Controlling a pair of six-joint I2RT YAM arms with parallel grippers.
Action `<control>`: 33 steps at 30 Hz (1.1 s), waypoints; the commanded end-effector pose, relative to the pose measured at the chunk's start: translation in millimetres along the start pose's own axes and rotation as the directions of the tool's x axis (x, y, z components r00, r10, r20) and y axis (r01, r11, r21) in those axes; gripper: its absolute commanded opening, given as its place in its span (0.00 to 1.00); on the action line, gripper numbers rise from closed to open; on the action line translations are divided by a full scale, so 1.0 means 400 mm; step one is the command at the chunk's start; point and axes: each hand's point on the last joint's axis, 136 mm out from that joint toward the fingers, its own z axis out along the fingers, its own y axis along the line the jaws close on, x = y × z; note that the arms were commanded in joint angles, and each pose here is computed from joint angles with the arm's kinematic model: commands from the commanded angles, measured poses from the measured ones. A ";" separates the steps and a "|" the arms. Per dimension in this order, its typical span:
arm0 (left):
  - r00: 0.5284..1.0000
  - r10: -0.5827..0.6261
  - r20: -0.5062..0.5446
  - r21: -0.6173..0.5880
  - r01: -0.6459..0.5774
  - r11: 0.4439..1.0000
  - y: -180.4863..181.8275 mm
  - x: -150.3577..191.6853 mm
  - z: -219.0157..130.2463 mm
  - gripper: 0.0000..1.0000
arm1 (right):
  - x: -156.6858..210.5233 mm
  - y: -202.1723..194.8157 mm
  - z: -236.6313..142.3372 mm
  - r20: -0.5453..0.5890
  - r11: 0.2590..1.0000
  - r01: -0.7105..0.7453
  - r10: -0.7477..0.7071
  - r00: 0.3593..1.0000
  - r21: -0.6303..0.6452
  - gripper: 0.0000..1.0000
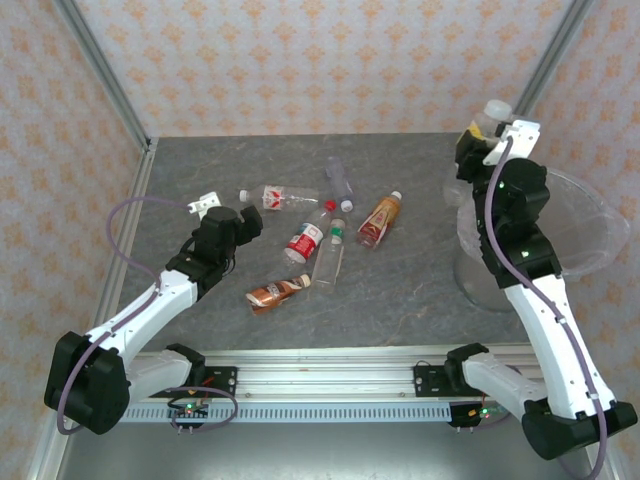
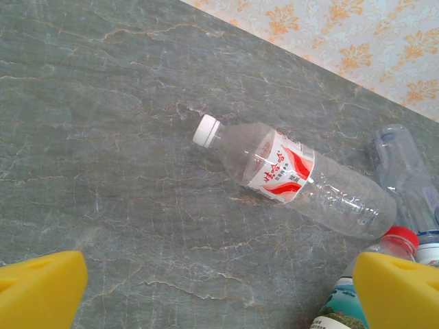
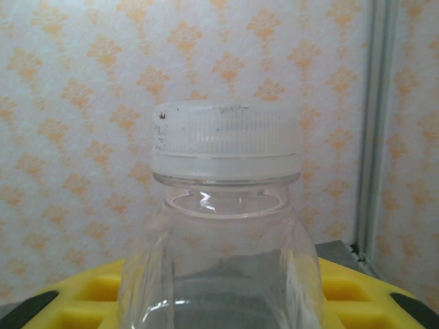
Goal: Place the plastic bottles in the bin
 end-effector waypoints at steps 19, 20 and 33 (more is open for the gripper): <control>0.999 -0.024 0.022 0.018 0.023 1.000 -0.013 -0.018 0.011 1.00 | 0.085 -0.410 -0.031 -0.334 0.813 0.272 -0.103 0.937 0.514 0.00; 1.000 -0.020 0.022 0.019 0.019 1.000 -0.016 -0.020 0.012 1.00 | 0.102 -0.415 -0.028 -0.368 0.810 0.297 -0.109 0.923 0.506 0.00; 1.000 -0.019 -0.001 0.127 0.019 0.992 -0.066 -0.033 -0.018 1.00 | 0.277 -0.481 -0.012 -0.628 0.762 0.504 -0.168 0.760 0.406 0.00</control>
